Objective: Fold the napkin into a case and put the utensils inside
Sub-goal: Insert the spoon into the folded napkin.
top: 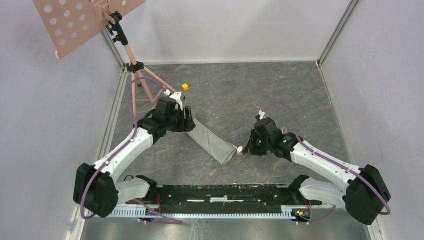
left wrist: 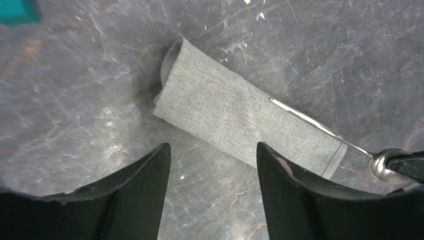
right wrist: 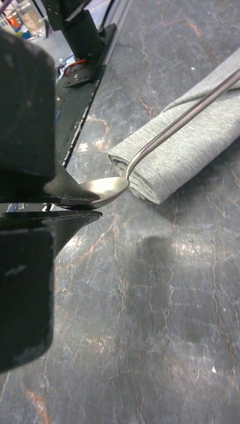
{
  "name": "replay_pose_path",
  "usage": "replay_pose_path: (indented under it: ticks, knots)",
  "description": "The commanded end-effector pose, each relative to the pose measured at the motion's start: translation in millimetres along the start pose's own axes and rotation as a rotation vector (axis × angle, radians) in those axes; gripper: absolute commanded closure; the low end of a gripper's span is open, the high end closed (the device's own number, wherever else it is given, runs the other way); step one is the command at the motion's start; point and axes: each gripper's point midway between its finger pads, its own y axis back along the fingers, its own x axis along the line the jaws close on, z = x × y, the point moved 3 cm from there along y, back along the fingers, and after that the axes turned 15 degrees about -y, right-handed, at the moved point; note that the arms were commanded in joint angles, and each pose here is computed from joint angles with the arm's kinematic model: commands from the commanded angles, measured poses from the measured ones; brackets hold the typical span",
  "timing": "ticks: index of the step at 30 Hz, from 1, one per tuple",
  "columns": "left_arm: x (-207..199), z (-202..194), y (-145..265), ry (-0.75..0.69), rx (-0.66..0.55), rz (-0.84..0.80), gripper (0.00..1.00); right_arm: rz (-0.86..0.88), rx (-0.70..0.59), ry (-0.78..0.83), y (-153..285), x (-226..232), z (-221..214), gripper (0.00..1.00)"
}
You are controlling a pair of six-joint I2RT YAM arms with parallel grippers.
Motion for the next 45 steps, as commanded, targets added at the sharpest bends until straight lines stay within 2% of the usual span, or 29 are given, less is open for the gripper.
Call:
replay_pose_path:
  ticks: [1,9,12,20,45]
  knots:
    - [-12.9,9.5,-13.4,0.131,-0.021,-0.098,0.32,-0.028,-0.058,-0.016,-0.2,2.5,8.1,1.00]
    - [4.8,-17.7,-43.9,0.181,0.054,-0.011,0.47,-0.074,-0.025,0.015,-7.1,-1.7,-3.4,1.00]
    - [10.0,-22.9,-47.7,0.211,0.037,0.028,0.48,-0.087,-0.025,0.024,-8.9,1.9,-3.0,1.00]
    - [19.1,-47.7,-59.5,0.242,0.098,0.093,0.55,-0.073,-0.034,0.028,-12.7,19.4,2.1,1.00]
    - [21.8,-73.5,-71.7,0.257,0.170,0.111,0.63,0.008,-0.036,-0.060,-53.7,63.2,6.5,1.00]
